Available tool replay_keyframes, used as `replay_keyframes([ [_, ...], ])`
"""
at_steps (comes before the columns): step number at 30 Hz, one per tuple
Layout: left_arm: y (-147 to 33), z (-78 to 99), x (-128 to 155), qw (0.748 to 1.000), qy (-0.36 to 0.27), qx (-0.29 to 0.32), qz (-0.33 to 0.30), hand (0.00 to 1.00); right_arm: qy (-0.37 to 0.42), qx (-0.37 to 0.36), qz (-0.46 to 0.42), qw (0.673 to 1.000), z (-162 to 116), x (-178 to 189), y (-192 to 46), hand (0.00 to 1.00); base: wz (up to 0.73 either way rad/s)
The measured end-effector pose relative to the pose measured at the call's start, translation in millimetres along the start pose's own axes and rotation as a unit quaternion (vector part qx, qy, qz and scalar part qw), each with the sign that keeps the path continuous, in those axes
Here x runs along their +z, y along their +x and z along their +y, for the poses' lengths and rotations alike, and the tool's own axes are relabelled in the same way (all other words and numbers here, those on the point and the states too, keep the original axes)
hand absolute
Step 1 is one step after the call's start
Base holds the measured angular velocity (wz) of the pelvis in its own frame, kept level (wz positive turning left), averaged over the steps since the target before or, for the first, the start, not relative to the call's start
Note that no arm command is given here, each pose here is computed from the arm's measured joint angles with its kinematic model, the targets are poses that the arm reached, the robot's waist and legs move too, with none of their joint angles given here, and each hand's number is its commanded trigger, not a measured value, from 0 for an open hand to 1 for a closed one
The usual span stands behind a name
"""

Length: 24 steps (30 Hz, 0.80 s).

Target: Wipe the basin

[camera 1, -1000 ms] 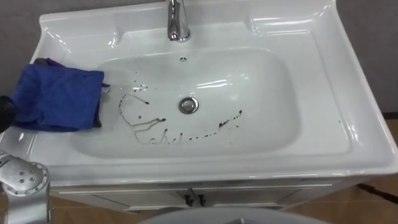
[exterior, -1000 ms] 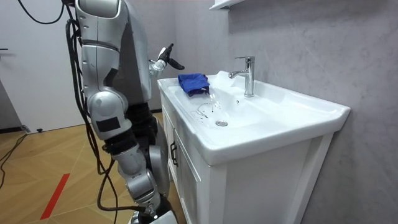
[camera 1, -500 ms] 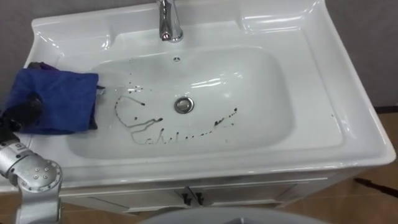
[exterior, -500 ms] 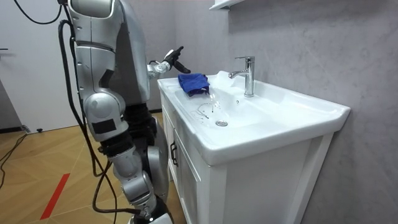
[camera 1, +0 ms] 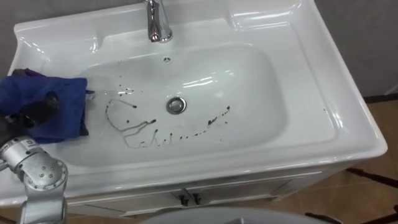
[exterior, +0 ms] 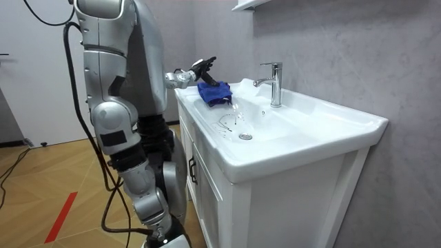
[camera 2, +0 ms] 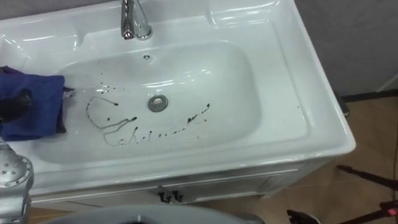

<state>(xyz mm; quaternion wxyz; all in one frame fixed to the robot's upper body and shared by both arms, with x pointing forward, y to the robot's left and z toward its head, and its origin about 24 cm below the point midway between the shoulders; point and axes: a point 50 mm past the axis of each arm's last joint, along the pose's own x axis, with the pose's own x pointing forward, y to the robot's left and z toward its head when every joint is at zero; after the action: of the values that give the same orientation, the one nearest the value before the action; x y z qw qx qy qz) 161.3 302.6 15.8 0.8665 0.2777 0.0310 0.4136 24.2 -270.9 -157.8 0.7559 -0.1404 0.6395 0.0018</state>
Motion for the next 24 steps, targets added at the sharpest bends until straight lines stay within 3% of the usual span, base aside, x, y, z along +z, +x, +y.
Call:
replay_keyframes([
  [19,-8.9,-14.1,-6,0.999,0.006,-0.052,0.016,0.0,-0.01,0.003,0.011,1.0,6,-7,0,0.0,-0.02],
  [24,-19.3,-24.0,-29,0.993,0.036,-0.091,0.06,0.0,-0.01,0.007,0.024,1.0,8,-12,-1,0.0,0.0],
])
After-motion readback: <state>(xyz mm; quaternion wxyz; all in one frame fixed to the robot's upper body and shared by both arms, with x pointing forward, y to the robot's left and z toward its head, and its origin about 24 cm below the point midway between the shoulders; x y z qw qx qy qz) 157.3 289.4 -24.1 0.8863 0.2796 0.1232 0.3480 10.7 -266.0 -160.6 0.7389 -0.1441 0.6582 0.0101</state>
